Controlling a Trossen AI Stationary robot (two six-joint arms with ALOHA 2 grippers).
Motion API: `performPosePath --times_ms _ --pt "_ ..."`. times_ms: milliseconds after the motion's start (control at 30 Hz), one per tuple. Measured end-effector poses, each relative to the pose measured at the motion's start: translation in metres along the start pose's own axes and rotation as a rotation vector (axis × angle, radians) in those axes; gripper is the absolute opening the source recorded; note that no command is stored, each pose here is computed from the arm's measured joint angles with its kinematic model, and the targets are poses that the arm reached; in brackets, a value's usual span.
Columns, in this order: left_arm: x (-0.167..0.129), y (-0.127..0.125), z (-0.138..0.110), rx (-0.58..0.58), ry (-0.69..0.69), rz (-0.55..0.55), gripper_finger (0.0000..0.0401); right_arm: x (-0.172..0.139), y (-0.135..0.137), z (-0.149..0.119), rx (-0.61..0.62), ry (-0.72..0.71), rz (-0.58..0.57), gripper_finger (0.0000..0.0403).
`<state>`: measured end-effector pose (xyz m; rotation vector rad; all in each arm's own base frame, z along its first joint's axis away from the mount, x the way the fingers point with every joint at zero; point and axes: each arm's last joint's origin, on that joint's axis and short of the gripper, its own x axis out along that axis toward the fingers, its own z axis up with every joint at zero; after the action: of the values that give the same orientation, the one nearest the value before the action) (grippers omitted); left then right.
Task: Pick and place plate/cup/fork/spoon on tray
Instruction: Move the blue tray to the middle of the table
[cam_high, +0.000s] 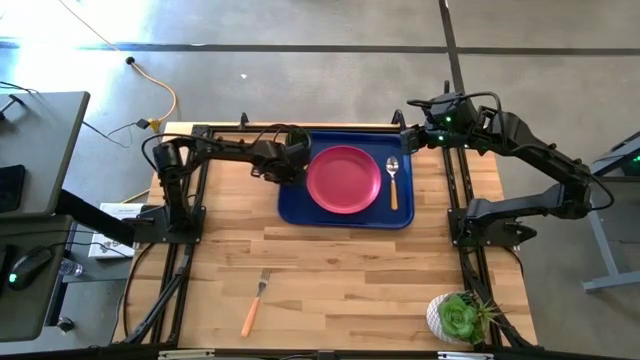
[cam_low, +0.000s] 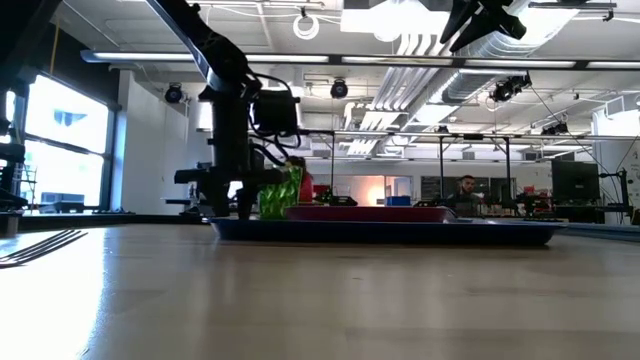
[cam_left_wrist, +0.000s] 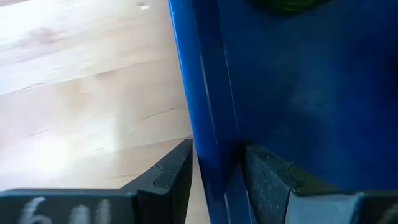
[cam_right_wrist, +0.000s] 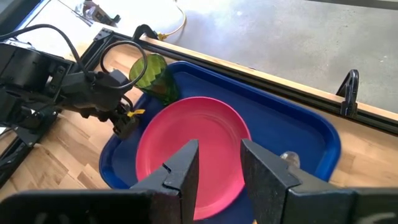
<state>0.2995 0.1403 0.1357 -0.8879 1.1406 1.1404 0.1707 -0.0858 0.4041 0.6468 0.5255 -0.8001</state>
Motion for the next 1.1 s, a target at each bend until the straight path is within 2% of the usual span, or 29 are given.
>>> performPosePath --times_ms 433,667,1100 --pt "0.001 0.013 -0.001 -0.006 0.042 0.108 0.012 0.0 0.0 0.0 0.0 0.003 0.004 0.011" --pt "0.0 0.013 -0.002 -0.005 0.045 0.104 0.012 0.0 0.0 0.0 0.0 0.004 0.005 0.011" --pt "-0.03 0.02 0.002 -0.035 -0.003 0.03 0.012 0.0 0.0 0.0 -0.007 0.004 0.005 0.011"
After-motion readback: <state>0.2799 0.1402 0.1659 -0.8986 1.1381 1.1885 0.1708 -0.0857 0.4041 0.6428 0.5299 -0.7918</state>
